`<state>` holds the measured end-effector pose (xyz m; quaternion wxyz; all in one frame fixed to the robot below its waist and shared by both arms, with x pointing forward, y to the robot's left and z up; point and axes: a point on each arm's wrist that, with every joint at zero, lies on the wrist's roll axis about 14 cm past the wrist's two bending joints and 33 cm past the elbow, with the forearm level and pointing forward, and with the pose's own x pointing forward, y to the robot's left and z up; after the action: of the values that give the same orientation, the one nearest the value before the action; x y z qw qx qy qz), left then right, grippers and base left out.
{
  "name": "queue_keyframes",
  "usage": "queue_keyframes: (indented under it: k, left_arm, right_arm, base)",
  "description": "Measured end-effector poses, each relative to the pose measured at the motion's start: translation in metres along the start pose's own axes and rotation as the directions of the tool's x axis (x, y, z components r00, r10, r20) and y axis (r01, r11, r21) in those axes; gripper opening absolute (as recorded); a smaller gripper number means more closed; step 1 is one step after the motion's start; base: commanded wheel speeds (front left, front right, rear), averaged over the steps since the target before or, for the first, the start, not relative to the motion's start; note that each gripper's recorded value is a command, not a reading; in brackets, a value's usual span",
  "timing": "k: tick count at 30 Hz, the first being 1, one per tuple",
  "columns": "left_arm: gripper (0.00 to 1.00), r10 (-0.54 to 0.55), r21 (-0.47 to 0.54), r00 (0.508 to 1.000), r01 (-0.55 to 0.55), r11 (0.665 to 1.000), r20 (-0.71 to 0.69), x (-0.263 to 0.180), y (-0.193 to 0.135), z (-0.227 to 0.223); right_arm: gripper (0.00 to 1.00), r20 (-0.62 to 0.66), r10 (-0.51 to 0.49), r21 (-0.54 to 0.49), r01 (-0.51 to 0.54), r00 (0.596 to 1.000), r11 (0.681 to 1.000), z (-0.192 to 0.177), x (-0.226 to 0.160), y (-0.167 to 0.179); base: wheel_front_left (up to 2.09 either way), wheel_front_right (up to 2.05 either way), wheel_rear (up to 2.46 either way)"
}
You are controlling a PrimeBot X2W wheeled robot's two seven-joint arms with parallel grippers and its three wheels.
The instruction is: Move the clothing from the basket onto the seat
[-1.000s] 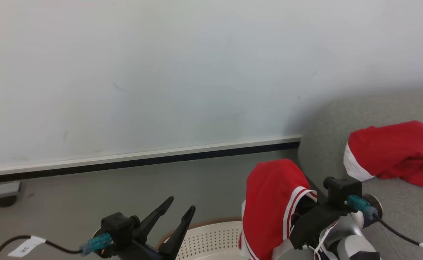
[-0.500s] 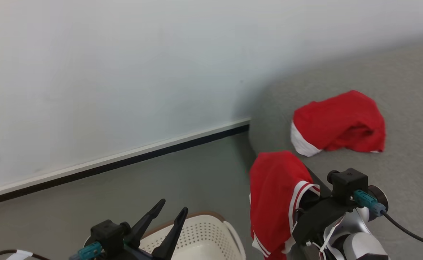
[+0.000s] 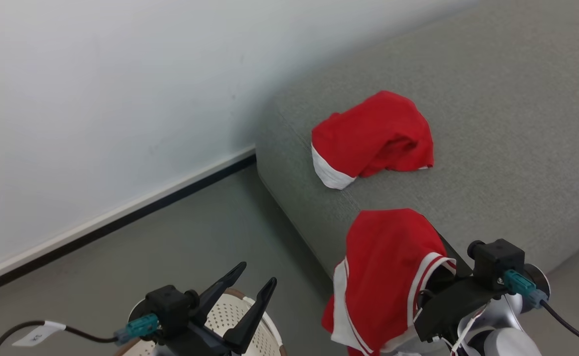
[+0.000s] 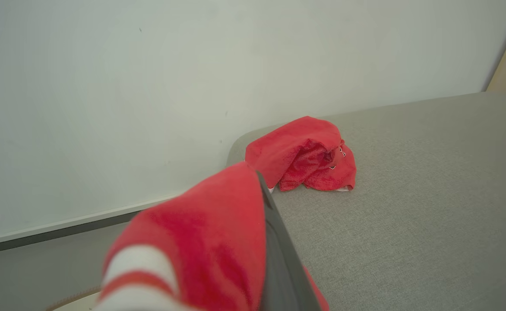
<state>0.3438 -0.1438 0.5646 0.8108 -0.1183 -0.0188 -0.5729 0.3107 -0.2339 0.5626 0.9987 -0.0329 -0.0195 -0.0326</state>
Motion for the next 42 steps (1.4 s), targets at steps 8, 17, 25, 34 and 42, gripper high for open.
queue_keyframes:
  k: [8,17,25,34,42]
  left_arm:
    - [1.00,-0.068,-0.037,0.997,0.066,0.997,-0.032,0.017,0.000,-0.018]
    - [1.00,-0.091,-0.060,0.995,0.088,0.994,-0.049,0.024,0.004,-0.030]
    - [1.00,-0.096,-0.067,0.993,0.092,0.994,-0.073,0.021,0.009,-0.043]
    - [1.00,-0.135,-0.041,0.991,0.134,0.990,-0.027,0.018,0.013,-0.033]
    - [1.00,-0.087,-0.021,0.996,0.088,0.996,0.035,0.003,0.045,-0.028]
  right_arm:
    - [0.00,-0.050,-0.064,0.000,0.064,0.997,0.998,-0.016,-0.004,-0.010]
    - [0.00,-0.076,-0.070,0.025,0.072,0.995,0.997,-0.022,0.005,-0.009]
    - [0.00,-0.060,-0.061,-0.037,0.059,0.996,0.998,0.007,0.050,-0.039]
    - [0.00,0.036,-0.159,-0.143,0.162,0.987,0.976,0.082,0.126,-0.125]
    - [0.00,0.067,-0.277,-0.175,0.285,0.959,0.943,0.127,0.194,-0.189]
  base:
    - [0.00,0.00,0.00]
    - [0.00,0.00,0.00]
    - [0.00,0.00,0.00]
    - [0.00,0.00,0.00]
    - [0.00,0.00,0.00]
